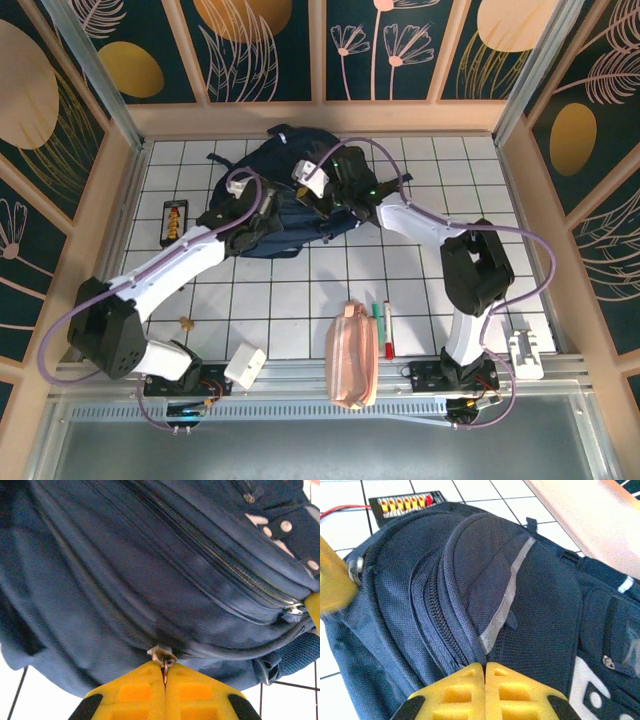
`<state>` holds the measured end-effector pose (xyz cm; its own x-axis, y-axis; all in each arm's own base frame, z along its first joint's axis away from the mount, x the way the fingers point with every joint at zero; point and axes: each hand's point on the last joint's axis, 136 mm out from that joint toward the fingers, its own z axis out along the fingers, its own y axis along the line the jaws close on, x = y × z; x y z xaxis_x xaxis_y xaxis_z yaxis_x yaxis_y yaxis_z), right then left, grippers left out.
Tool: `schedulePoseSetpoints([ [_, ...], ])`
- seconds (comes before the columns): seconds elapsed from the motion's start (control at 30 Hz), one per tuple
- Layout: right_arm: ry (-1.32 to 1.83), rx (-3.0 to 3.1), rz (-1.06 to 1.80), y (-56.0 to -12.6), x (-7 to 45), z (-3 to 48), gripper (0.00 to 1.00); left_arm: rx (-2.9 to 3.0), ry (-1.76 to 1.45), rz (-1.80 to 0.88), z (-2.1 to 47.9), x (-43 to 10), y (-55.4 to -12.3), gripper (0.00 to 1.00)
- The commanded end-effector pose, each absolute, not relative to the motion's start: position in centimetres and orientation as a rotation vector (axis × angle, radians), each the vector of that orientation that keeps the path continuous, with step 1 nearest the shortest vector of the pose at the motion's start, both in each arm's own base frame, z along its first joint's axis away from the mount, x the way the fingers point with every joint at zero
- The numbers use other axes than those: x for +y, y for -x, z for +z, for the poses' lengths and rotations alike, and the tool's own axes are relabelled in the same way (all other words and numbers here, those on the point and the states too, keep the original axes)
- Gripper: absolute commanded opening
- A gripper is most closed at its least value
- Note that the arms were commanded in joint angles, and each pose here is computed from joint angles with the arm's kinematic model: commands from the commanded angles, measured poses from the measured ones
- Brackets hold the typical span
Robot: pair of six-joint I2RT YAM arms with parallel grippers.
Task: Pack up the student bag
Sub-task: Unzip the student bag at the top-center of the table.
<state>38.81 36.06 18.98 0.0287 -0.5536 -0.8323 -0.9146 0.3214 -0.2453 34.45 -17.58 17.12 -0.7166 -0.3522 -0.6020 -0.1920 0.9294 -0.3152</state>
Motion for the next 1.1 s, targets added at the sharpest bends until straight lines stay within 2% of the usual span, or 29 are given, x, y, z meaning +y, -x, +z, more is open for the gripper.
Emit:
schedulePoseSetpoints([
  [0.0, 1.368, 1.611, 0.308, -40.0, 32.3, 19.9, 0.00, 2.320, 0.322, -0.284, 19.2, -15.8, -34.2, 0.00],
  [0.2, 1.512, 1.465, 0.283, -37.7, 29.8, 20.3, 0.00, 2.260, 0.209, -0.083, 18.8, -10.7, -34.1, 0.00],
  [0.33, 1.586, 1.327, 0.280, -35.5, 28.6, 20.8, 0.00, 2.149, 0.094, -0.048, 18.5, -10.0, -35.3, 0.00],
  [0.43, 1.526, 1.320, 0.311, -35.5, 28.2, 21.8, 0.00, 2.058, -0.164, -0.364, 19.8, -15.5, -34.9, 0.00],
  [0.47, 1.503, 1.324, 0.324, -35.7, 28.4, 22.1, 0.00, 2.006, -0.266, -0.529, 20.8, -18.0, -33.9, 0.05],
  [0.53, 1.483, 1.339, 0.356, -36.0, 28.7, 22.2, 0.00, 1.878, -0.448, -0.824, 22.8, -22.0, -31.4, 0.53],
  [0.57, 1.474, 1.356, 0.360, -36.3, 28.9, 22.1, 0.00, 1.851, -0.486, -0.899, 22.9, -23.0, -30.6, 0.62],
  [0.7, 1.467, 1.405, 0.380, -37.0, 29.2, 21.6, 0.00, 1.916, -0.652, -0.998, 19.8, -25.6, -28.4, 0.66],
  [0.83, 1.467, 1.420, 0.387, -37.0, 29.2, 21.3, 0.00, 1.954, -0.759, -1.090, 18.3, -26.6, -26.3, 0.65],
  [1.07, 1.469, 1.431, 0.385, -37.1, 29.0, 21.2, 0.00, 2.056, -0.733, -1.060, 16.5, -25.7, -26.7, 0.63],
])
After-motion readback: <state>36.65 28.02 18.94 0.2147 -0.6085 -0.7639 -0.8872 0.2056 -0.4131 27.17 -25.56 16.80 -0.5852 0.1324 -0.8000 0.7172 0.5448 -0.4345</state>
